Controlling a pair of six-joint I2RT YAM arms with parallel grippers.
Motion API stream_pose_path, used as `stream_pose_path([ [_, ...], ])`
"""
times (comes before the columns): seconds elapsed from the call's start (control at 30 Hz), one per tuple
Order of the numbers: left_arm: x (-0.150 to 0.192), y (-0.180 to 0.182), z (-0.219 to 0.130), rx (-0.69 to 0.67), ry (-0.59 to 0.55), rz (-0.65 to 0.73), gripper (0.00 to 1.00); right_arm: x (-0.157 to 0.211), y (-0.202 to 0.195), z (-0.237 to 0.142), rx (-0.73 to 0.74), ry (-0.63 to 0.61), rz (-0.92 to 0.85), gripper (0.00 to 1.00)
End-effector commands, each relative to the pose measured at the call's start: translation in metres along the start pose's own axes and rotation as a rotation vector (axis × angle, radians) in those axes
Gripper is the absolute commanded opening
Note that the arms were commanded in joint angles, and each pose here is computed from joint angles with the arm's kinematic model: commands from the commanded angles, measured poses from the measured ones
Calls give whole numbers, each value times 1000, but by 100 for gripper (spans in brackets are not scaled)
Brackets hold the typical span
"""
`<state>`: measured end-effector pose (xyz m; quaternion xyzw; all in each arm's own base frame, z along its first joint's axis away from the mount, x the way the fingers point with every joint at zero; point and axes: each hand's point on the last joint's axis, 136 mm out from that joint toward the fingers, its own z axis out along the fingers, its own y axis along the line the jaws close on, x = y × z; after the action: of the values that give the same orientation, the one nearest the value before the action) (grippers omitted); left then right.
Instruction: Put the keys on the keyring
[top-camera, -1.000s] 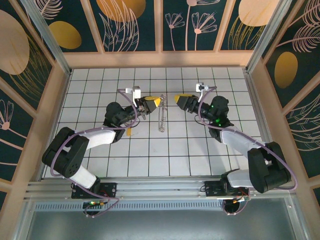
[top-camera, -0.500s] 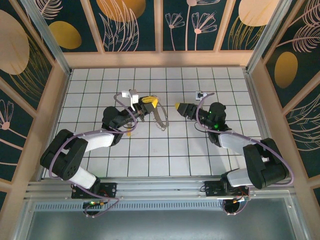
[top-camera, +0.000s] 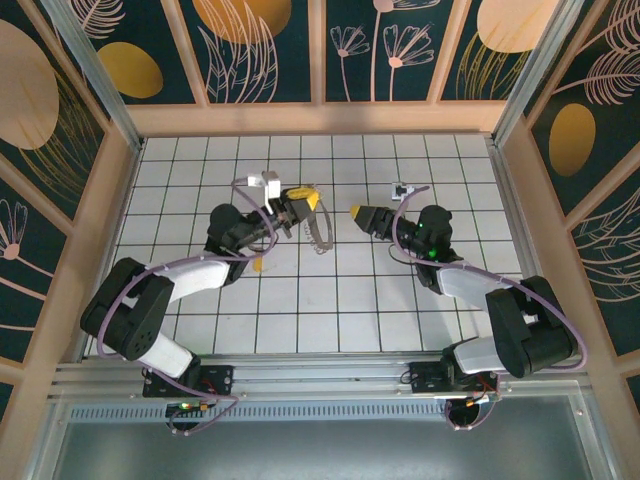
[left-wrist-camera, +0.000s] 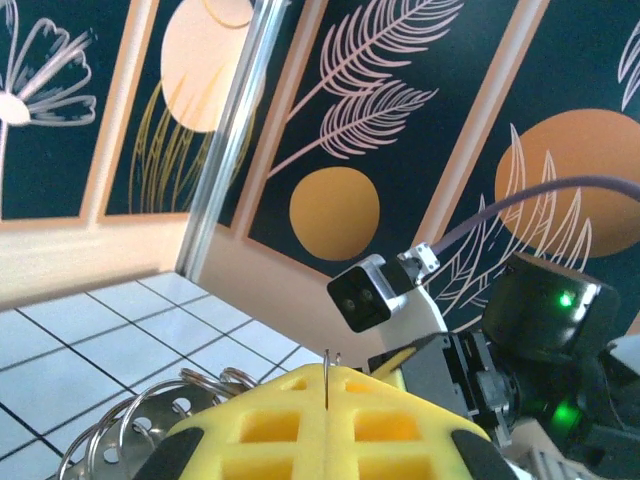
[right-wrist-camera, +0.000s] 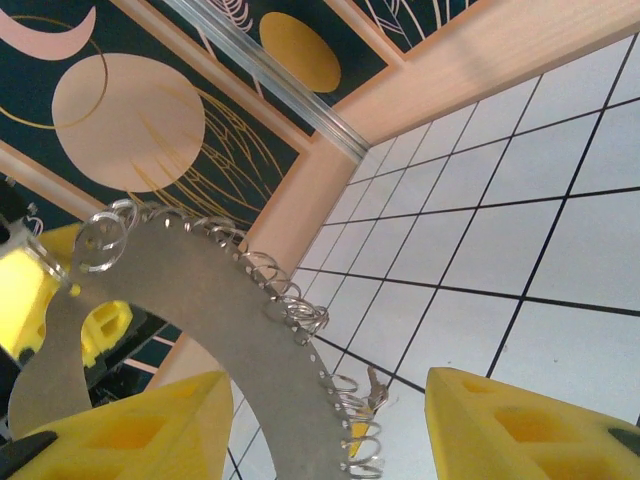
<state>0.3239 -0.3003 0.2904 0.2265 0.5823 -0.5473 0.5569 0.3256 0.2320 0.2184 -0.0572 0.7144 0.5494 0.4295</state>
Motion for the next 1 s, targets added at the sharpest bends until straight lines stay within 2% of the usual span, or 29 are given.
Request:
stream_pose_path([
  [0.0, 1, -4, 15, 52, 59, -166, 0, -20, 24, 4, -66, -41, -68, 54],
  [0.17, 2, -10, 19, 109, 70, -302, 0, -25, 31, 3, -74, -45, -89, 53],
  [0.33, 5, -13, 19, 128, 94, -365, 0, -28, 39, -3, -75, -61, -115, 52],
  [0.6, 7, -20, 14, 132, 118, -380, 0, -32, 52, -10, -97, -71, -146, 51],
  [0.97, 8, -20, 10, 102, 138, -359, 0, -26, 80, -8, -202, -35, -187, 49],
])
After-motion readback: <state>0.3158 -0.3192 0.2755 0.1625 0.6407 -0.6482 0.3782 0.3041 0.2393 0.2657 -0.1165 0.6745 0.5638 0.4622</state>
